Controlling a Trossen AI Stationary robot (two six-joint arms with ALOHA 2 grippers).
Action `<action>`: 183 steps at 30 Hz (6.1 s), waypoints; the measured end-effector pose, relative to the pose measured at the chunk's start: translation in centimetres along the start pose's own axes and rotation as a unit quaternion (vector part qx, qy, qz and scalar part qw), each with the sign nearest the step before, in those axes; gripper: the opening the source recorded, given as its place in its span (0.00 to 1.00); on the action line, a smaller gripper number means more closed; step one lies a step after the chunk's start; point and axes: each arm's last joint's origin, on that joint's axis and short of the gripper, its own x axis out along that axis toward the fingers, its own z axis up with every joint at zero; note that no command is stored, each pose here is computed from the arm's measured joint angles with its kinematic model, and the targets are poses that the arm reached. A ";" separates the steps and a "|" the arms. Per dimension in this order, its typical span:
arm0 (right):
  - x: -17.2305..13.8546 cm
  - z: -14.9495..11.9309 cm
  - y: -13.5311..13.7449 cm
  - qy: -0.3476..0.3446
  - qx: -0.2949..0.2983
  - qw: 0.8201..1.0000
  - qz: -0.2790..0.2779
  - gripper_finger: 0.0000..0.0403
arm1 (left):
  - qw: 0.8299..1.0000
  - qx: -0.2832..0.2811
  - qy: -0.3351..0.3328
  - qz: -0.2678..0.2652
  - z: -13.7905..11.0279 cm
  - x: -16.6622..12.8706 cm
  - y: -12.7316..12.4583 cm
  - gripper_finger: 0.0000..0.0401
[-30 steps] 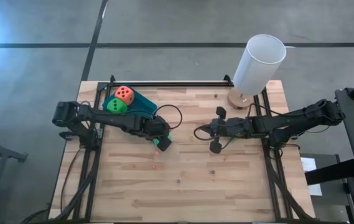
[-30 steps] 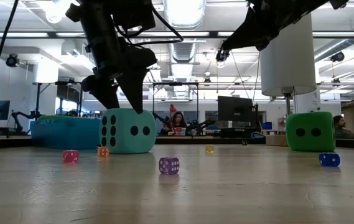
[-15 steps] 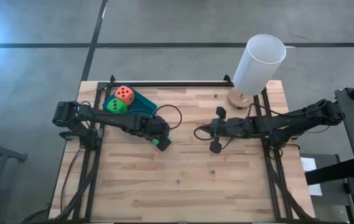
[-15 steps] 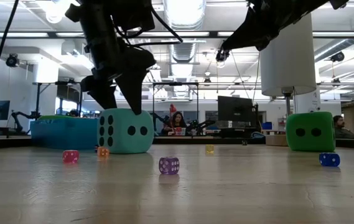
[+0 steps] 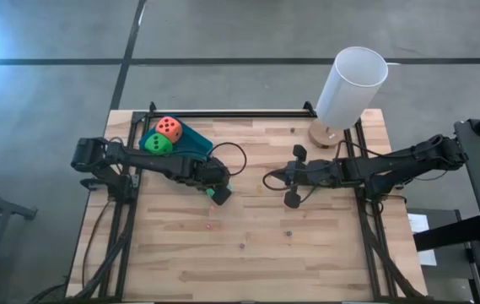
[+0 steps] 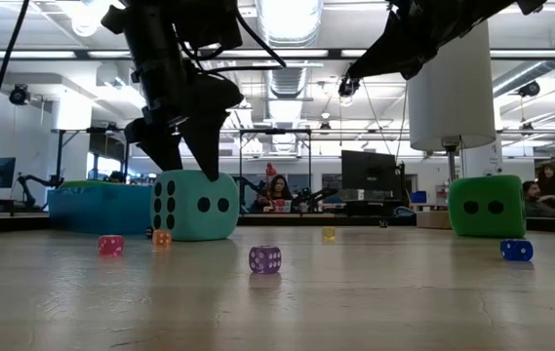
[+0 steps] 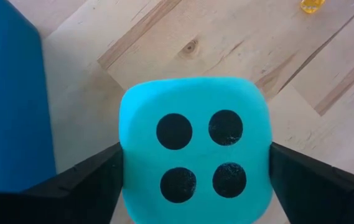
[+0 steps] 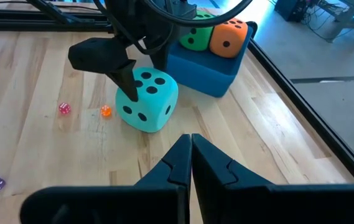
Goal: Pick & Place Dice
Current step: Put the big blue dice into the blue bin
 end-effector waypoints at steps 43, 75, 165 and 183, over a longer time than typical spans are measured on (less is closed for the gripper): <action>0.0 0.0 0.0 0.000 0.001 1.000 0.000 0.02 | 0.998 0.016 -0.040 -0.038 0.2 -4.1 1.1 0.87; 0.0 0.0 0.0 0.000 0.001 1.000 0.000 0.02 | 0.998 0.018 -0.041 -0.038 0.2 -4.1 1.0 0.87; 0.0 0.0 0.0 0.000 0.000 1.000 0.000 0.02 | 0.985 -0.065 -0.028 0.157 0.5 -9.8 12.1 0.85; 0.0 0.0 0.0 0.000 0.000 1.000 0.000 0.02 | 0.982 -0.066 -0.020 0.173 -0.8 -5.3 13.5 0.87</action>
